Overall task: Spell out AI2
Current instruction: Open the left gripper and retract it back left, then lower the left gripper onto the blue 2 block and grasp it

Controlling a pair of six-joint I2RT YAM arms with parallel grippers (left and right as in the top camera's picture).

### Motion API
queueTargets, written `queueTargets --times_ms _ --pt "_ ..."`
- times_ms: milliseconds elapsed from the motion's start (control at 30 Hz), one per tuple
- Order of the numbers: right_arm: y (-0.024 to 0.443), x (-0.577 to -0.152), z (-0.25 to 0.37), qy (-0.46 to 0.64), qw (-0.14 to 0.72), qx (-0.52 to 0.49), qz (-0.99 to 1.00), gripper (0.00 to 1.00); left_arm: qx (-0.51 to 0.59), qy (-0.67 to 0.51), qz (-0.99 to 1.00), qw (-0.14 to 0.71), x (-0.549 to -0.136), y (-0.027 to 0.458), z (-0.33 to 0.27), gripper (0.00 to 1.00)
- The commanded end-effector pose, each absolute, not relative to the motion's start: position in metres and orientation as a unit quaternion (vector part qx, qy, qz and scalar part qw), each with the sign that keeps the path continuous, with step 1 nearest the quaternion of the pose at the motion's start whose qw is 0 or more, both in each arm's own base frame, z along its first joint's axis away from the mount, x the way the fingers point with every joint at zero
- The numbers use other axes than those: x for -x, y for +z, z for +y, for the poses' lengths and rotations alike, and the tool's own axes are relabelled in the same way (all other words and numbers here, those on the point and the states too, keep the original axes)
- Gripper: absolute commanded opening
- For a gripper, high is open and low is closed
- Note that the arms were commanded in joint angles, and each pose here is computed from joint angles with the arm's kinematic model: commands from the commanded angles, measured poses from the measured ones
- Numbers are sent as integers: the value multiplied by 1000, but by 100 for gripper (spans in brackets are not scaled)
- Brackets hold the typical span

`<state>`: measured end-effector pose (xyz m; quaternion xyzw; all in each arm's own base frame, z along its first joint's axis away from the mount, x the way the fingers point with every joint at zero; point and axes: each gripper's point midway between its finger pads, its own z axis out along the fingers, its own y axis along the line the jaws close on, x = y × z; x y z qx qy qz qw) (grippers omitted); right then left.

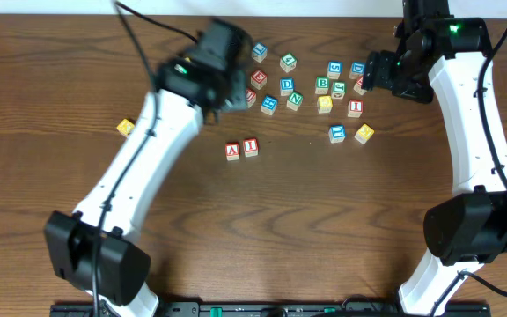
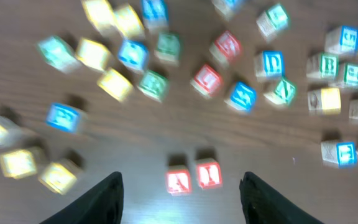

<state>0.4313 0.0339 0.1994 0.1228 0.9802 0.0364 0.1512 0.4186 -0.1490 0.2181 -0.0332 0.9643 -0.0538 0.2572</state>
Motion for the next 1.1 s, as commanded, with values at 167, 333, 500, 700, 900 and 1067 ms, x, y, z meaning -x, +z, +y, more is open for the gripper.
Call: queueTargets --times_ms 167,333,500,700,900,1067 --pt "198 -433 38 38 152 -116 981 85 38 -11 955 294 -487 244 -75 63" --pt "198 -432 43 39 151 -111 981 86 26 3 962 271 -511 200 -70 62" --pt "197 -429 46 38 146 -108 983 86 23 3 963 269 -531 171 -74 61" --pt "196 -426 50 38 140 -102 984 85 26 8 960 278 -553 145 -75 59" --pt "196 -426 58 40 141 -93 985 86 23 10 962 271 -566 111 -80 56" --pt "196 -426 60 40 141 -91 985 86 20 14 969 245 -565 80 -82 56"
